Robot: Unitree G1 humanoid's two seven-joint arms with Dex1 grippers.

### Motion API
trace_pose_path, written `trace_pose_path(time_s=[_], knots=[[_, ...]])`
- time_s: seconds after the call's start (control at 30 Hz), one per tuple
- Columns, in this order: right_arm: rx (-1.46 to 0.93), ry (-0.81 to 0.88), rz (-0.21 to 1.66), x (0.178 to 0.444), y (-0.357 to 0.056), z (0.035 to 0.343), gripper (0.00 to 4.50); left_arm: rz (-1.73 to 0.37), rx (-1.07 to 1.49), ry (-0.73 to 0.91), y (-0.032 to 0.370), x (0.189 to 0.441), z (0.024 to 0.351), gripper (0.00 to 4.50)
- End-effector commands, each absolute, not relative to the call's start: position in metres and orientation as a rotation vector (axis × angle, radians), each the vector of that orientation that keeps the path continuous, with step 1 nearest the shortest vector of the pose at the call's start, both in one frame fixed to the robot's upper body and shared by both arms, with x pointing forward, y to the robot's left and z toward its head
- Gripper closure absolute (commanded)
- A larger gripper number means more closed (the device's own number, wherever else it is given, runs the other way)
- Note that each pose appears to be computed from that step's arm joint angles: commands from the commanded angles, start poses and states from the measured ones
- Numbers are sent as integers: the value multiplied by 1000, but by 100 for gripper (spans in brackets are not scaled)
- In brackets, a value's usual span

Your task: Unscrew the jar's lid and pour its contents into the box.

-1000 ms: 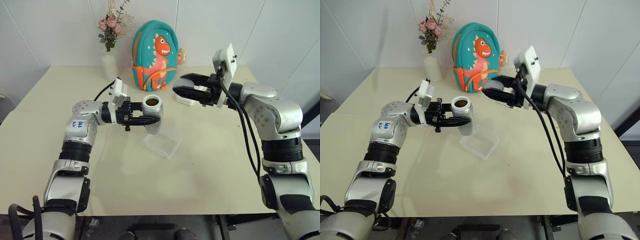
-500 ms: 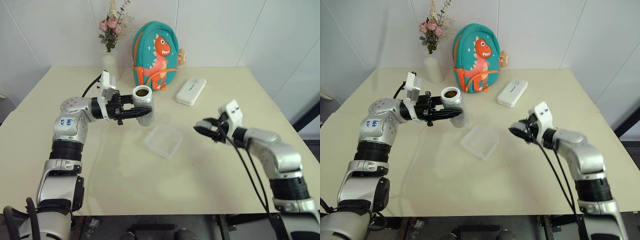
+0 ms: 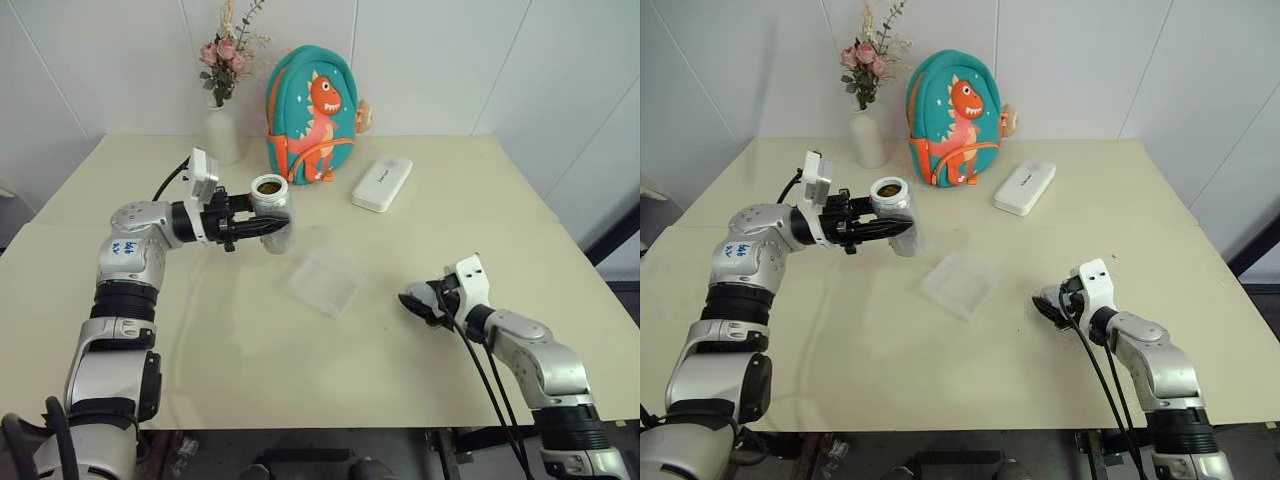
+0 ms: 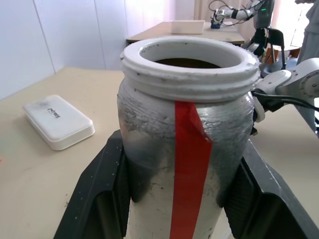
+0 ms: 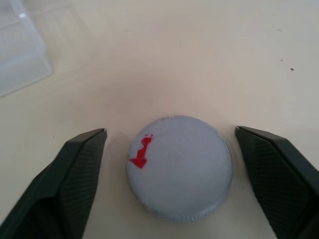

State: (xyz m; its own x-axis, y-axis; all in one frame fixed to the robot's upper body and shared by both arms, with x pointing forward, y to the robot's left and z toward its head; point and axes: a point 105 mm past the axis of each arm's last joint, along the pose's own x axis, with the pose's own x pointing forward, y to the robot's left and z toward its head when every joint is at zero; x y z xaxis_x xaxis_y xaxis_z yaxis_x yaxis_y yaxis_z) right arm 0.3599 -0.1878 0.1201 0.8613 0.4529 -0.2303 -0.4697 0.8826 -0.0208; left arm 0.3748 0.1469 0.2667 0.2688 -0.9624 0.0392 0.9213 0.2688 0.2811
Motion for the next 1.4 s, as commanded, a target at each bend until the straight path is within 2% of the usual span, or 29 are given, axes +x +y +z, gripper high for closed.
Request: trace_pose_path(time_s=[0.03, 0.17, 0.23, 0.3, 0.43, 0.5, 0.7, 0.9, 1.0, 1.23, 1.4], knots=[[-98, 163, 480, 357, -193, 134, 3, -1258, 287, -269, 153, 376, 285, 252], [-106, 123, 511, 355, -193, 152, 3, -1246, 331, -262, 155, 380, 284, 252], [-142, 51, 565, 349, -194, 176, 3, -1221, 394, -276, 154, 385, 287, 252], [-159, 22, 591, 346, -194, 186, 3, -1211, 423, -284, 153, 387, 288, 252], [-100, -141, 869, 311, -174, 246, 3, -1186, 593, -280, 146, 396, 284, 252], [-120, -171, 912, 304, -172, 254, 3, -1173, 642, -282, 144, 399, 283, 252], [-213, -30, 1038, 278, -169, 231, 3, -1151, 874, -280, 127, 408, 272, 252], [-176, -42, 1099, 252, -169, 225, 3, -1141, 1019, -326, 109, 410, 274, 252], [-136, -126, 1056, 246, -171, 230, 3, -1160, 1068, -340, 98, 410, 276, 252], [-110, -197, 995, 231, -182, 239, 3, -1172, 1112, -338, 90, 410, 277, 252], [-85, -152, 947, 226, -189, 227, 3, -1182, 1185, -352, 81, 410, 277, 252]])
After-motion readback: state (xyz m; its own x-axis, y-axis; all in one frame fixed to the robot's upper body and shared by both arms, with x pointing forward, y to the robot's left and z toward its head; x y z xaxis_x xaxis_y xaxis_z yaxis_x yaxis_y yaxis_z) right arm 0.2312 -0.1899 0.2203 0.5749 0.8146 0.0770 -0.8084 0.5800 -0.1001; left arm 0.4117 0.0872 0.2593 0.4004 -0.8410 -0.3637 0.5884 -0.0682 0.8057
